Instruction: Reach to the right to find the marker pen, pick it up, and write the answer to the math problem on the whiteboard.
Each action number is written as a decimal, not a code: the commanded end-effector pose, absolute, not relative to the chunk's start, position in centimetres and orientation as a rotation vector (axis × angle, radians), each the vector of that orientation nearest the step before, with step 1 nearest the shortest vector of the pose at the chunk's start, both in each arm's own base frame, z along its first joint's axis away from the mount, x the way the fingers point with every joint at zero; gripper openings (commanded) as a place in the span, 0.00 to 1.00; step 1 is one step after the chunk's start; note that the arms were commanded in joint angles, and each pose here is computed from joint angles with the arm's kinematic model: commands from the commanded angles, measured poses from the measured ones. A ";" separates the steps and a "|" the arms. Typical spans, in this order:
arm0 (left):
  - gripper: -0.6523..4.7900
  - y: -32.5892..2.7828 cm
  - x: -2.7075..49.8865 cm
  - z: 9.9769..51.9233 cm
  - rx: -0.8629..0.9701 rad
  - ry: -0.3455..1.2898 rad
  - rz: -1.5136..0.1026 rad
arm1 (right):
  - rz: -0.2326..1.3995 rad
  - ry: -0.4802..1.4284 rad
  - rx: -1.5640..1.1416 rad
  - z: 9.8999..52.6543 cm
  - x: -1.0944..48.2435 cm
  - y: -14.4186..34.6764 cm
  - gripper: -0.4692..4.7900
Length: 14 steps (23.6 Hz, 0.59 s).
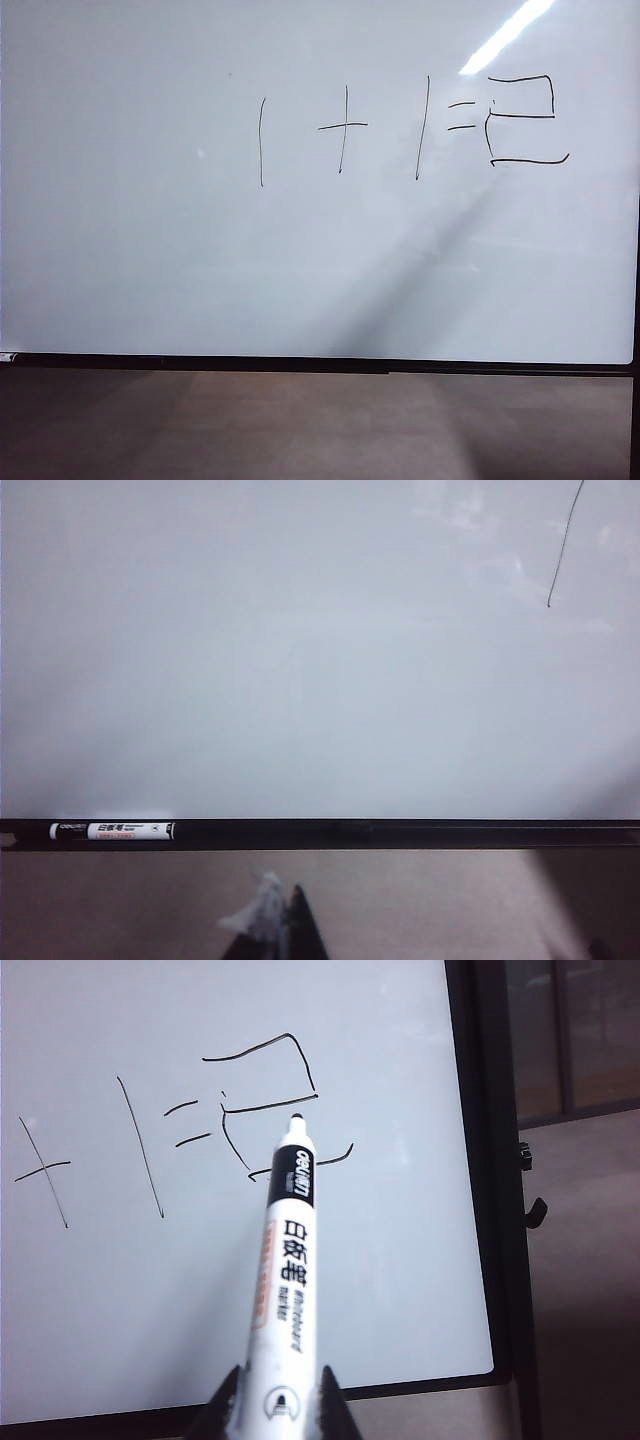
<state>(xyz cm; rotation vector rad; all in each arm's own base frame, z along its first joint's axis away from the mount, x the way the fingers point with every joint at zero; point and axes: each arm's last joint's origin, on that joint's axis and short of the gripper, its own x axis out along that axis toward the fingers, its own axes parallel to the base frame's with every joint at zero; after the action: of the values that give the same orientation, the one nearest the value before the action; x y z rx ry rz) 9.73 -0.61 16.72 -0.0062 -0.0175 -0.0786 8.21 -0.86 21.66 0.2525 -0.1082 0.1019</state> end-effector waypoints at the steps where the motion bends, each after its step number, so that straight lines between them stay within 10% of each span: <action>1: 0.11 -0.6 9.7 16.8 0.010 -0.029 -0.074 | 0.106 -0.124 0.249 21.9 8.1 -0.8 0.08; 14: 0.11 -0.6 9.7 16.9 0.036 -0.033 -0.067 | 0.106 -0.124 0.249 21.9 8.1 -0.8 0.08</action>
<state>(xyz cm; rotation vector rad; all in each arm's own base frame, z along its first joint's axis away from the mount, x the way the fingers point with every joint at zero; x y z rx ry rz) 9.73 -0.59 16.72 0.0311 -0.0189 -0.0707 8.21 -0.86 21.66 0.2525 -0.1082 0.1019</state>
